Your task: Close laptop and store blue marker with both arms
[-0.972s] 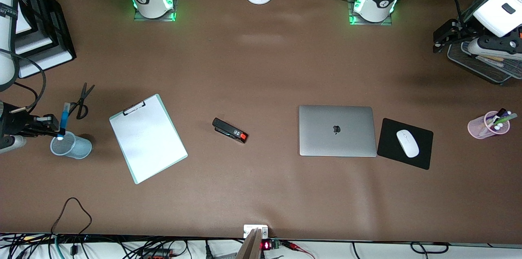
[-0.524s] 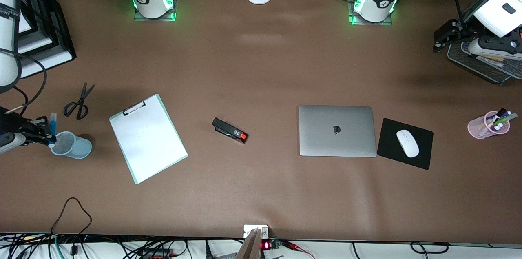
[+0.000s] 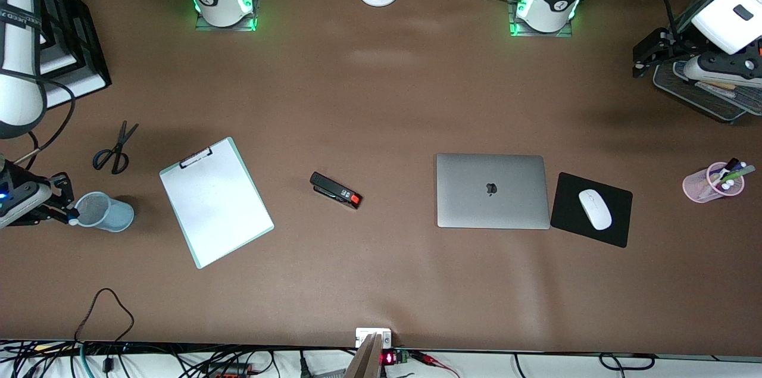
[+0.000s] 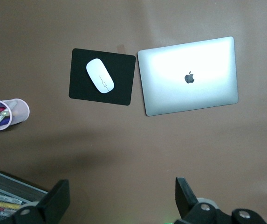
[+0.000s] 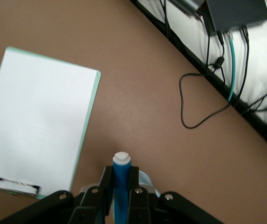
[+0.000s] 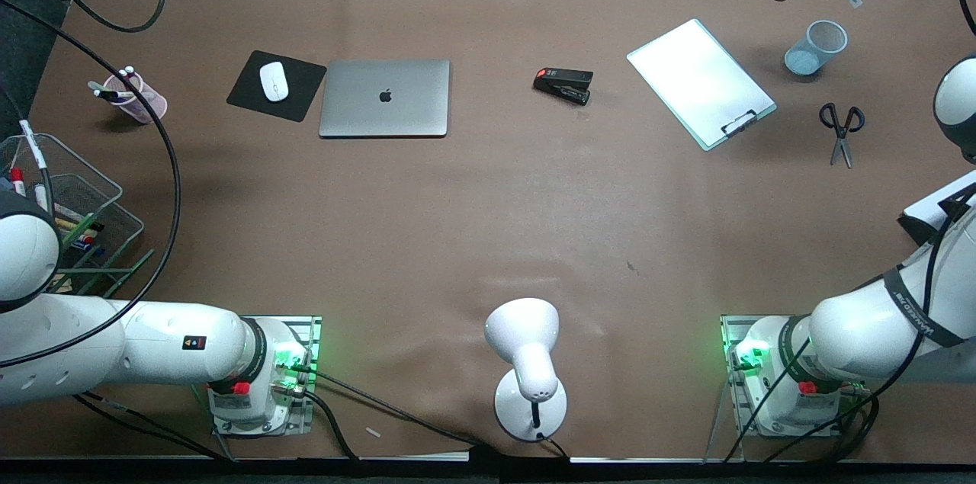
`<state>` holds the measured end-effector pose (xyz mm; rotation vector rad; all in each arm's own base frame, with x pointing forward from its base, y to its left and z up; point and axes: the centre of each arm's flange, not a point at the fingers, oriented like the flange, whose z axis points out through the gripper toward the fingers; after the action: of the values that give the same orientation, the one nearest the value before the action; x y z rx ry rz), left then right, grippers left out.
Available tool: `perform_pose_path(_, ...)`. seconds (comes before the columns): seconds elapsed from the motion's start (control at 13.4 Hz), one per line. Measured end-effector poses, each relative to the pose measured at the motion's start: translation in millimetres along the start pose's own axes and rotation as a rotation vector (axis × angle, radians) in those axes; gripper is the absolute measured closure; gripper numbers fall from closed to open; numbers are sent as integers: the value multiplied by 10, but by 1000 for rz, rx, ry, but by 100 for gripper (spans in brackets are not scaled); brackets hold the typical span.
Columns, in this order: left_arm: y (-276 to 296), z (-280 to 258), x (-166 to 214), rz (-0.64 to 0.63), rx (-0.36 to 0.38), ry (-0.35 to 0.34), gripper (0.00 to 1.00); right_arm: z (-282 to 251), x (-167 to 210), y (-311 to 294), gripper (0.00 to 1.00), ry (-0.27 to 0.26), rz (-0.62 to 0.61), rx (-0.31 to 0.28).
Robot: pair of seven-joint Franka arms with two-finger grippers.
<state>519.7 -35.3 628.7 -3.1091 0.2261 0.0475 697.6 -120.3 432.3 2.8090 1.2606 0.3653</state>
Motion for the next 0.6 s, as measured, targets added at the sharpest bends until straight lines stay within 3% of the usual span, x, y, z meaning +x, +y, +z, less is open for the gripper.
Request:
perform_pose_path(0.3, -3, 0, 0, -1, 0, 0, 0, 141, -76, -36, 83, 3, -169, -21)
perform_pose_path(0.6, -4, 0, 0, -1, 0, 0, 0, 167, -119, -124, 83, 28, -350, 7)
